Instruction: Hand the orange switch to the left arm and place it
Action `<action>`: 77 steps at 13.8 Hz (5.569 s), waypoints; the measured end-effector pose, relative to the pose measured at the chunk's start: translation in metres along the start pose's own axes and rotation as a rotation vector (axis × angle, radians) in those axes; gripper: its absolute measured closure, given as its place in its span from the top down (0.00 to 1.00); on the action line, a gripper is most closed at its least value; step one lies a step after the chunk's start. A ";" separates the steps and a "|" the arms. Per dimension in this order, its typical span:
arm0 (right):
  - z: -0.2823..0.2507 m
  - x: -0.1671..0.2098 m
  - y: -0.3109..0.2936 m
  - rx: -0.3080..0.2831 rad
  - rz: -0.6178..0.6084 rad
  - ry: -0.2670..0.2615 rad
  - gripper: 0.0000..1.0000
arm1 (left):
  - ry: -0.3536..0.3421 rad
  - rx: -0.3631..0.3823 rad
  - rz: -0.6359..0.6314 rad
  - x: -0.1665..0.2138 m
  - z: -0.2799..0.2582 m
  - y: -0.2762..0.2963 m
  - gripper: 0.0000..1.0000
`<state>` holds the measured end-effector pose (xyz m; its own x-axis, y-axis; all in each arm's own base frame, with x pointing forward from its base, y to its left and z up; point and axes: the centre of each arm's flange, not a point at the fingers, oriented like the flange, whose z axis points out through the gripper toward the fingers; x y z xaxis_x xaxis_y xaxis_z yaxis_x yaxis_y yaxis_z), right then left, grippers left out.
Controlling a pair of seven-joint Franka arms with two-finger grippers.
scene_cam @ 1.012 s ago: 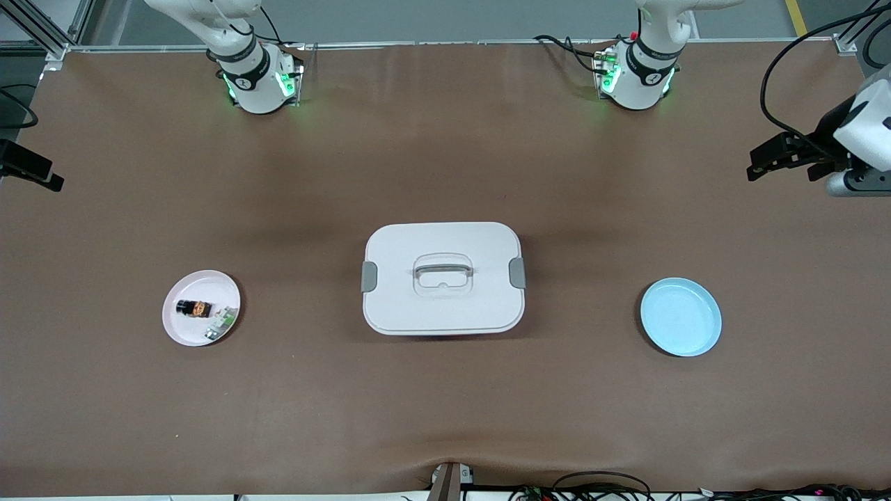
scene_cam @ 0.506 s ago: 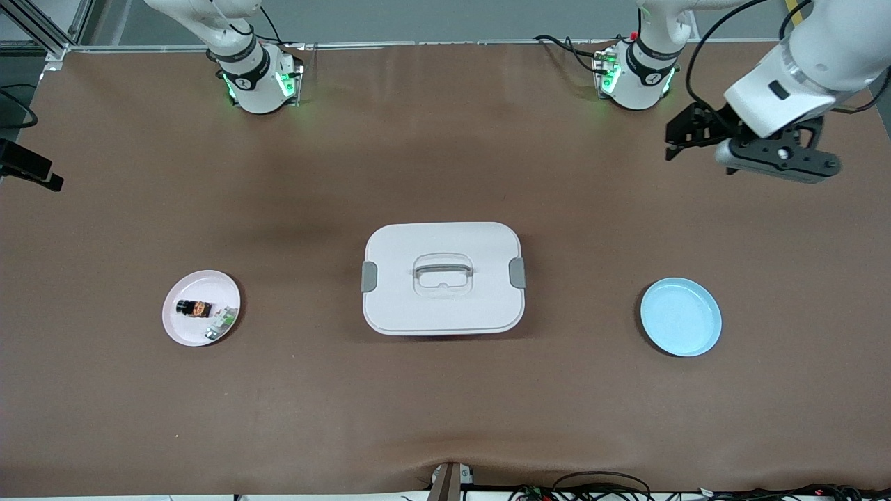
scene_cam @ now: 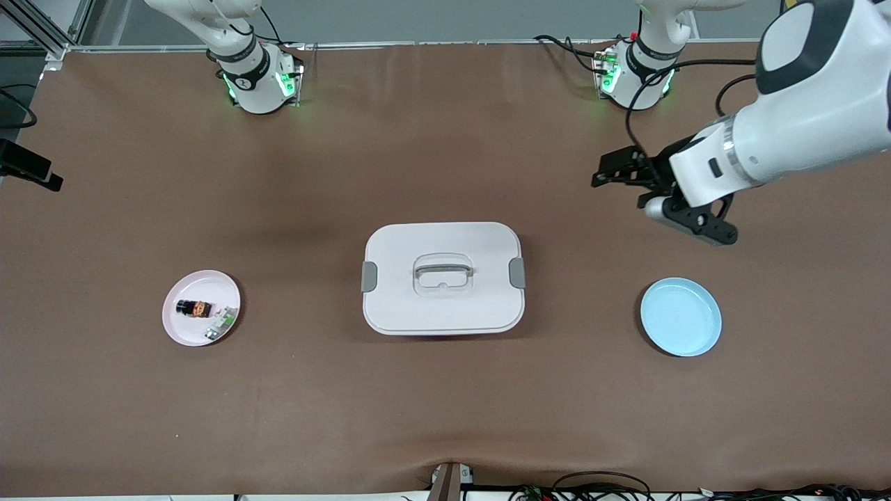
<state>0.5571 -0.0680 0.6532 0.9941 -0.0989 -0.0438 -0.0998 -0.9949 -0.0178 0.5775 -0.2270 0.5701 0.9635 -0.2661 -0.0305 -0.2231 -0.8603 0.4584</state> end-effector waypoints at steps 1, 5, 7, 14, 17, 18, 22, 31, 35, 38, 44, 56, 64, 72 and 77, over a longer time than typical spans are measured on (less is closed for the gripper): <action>0.000 0.000 0.000 0.000 0.000 0.000 1.00 | 0.047 -0.014 0.023 0.008 0.004 0.016 1.00; 0.000 0.000 0.000 0.000 0.000 0.000 1.00 | 0.205 -0.087 0.060 0.030 0.021 0.056 1.00; 0.000 0.000 0.000 0.000 0.000 0.000 1.00 | 0.254 -0.165 0.028 0.041 0.028 0.058 1.00; 0.000 0.000 0.001 -0.002 0.002 0.001 1.00 | 0.258 -0.382 -0.066 0.048 0.026 0.061 1.00; 0.007 0.007 0.003 -0.002 0.009 0.008 1.00 | 0.258 -0.385 -0.044 0.047 0.025 0.072 1.00; 0.014 0.016 0.003 -0.002 0.011 0.023 1.00 | 0.260 -0.380 -0.035 0.046 0.024 0.076 1.00; 0.064 0.065 0.005 -0.005 0.012 0.080 1.00 | 0.285 -0.317 -0.026 0.049 0.016 0.063 1.00; 0.203 0.097 0.003 -0.005 0.010 0.024 1.00 | 0.292 -0.305 -0.027 0.075 0.069 0.046 1.00; 0.280 0.091 0.007 -0.007 0.015 0.019 1.00 | 0.342 -0.310 0.006 0.076 0.102 0.087 1.00; 0.324 0.091 0.013 -0.009 0.024 -0.002 1.00 | 0.380 -0.330 -0.017 0.072 0.127 0.122 1.00; 0.404 0.095 0.034 -0.014 0.056 0.018 1.00 | 0.317 -0.413 -0.253 0.058 0.152 0.165 1.00; 0.451 0.093 0.016 0.006 0.079 -0.016 1.00 | 0.031 -0.449 -0.249 0.050 0.163 0.138 1.00; 0.461 0.094 0.016 0.005 0.081 -0.024 1.00 | 0.075 -0.439 -0.115 0.069 0.131 0.068 1.00; 0.464 0.102 0.020 0.002 0.085 -0.005 1.00 | 0.078 -0.507 -0.413 0.069 0.104 0.078 1.00; 0.464 0.104 0.022 0.001 0.088 -0.001 0.88 | 0.103 -0.486 -0.415 0.078 0.108 0.055 1.00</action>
<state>0.6385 -0.0902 0.1849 0.9816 -0.1855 -0.0464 -0.1863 -0.9824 -0.0151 0.6243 -0.3423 0.4975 0.9699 0.1097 -0.2172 0.2399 -0.5812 0.7776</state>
